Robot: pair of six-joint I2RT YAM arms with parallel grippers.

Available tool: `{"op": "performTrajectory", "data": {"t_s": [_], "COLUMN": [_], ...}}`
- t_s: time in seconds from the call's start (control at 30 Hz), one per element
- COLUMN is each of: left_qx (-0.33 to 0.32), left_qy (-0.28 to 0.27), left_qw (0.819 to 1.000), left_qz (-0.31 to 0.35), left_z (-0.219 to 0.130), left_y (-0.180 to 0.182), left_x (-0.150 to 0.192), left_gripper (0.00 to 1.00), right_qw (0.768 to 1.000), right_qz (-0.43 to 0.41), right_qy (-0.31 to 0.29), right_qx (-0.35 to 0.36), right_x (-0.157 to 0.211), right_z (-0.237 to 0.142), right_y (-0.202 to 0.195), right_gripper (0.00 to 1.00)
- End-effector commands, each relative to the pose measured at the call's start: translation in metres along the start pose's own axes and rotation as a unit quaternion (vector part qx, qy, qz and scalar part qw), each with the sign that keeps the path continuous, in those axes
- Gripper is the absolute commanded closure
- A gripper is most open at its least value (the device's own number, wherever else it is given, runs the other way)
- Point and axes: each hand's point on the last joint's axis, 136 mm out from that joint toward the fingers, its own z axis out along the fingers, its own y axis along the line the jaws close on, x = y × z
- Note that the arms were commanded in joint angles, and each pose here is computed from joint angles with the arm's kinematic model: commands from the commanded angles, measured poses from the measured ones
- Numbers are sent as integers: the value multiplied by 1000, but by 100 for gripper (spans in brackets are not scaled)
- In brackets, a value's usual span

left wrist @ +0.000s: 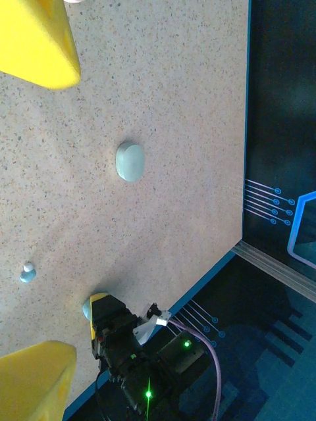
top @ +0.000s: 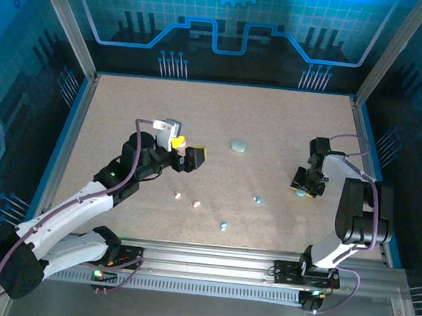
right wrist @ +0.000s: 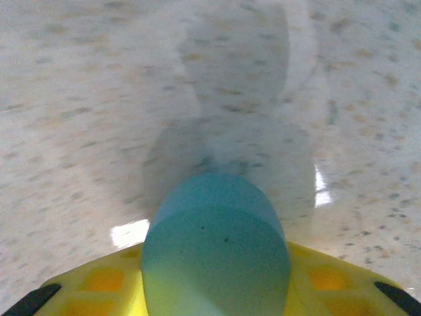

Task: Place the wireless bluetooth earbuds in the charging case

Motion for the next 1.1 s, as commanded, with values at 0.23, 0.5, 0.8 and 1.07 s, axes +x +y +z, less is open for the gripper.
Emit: {"op": "performTrajectory", "data": {"t_s": [0.23, 0.5, 0.8, 1.07], "left_qx": [55, 154, 250, 258], "left_qy": [0, 29, 64, 107], "left_qw": [998, 987, 966, 960], "left_qz": [-17, -32, -33, -18], "left_z": [2, 8, 9, 15], "left_y": [-24, -64, -106, -121], "left_x": [-21, -33, -36, -21], "left_gripper": [9, 27, 37, 37], "right_qw": [875, 679, 607, 588], "right_qz": [-294, -532, -604, -601], "right_qy": [-292, -421, -449, -469], "right_qx": [-249, -282, -255, -269], "right_x": [11, 84, 104, 104], "right_z": [-171, -239, -248, -265], "right_y": [149, 202, 225, 237], "right_gripper": [69, 72, 72, 71]}}
